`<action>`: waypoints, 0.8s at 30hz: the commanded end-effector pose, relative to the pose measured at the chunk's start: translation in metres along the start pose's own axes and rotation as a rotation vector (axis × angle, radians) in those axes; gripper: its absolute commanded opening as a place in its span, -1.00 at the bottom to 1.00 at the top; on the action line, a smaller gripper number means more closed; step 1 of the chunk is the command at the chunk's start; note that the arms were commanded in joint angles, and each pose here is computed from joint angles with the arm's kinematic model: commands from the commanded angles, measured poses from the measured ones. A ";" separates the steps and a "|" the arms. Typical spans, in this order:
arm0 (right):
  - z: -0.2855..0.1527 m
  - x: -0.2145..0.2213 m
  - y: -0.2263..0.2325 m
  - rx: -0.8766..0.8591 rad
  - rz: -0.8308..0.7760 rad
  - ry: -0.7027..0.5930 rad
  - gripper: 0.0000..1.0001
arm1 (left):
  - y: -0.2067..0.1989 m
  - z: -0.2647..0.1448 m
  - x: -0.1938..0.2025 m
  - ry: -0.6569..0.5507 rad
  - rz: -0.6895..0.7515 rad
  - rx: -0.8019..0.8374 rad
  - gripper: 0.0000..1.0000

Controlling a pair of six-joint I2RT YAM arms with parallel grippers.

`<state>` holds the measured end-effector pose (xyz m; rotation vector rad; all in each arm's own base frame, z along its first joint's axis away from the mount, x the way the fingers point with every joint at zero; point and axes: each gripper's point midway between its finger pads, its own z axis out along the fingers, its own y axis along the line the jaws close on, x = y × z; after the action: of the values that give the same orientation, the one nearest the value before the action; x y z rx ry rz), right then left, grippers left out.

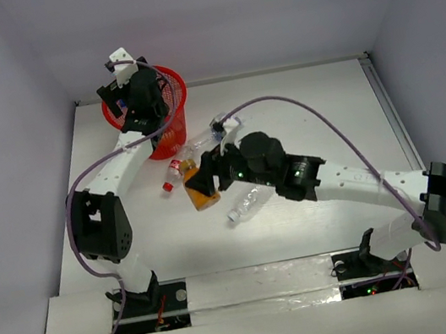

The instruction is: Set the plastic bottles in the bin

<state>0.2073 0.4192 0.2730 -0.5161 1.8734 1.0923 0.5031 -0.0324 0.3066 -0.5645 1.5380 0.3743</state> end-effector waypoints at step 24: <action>0.151 -0.262 -0.120 0.177 -0.002 -0.508 0.06 | 0.013 -0.251 -0.062 0.510 -0.647 0.902 0.98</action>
<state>0.4795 0.4705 0.3934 -0.1729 1.5360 0.9466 0.3132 -0.1221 0.3757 -0.4768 1.6623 -0.7520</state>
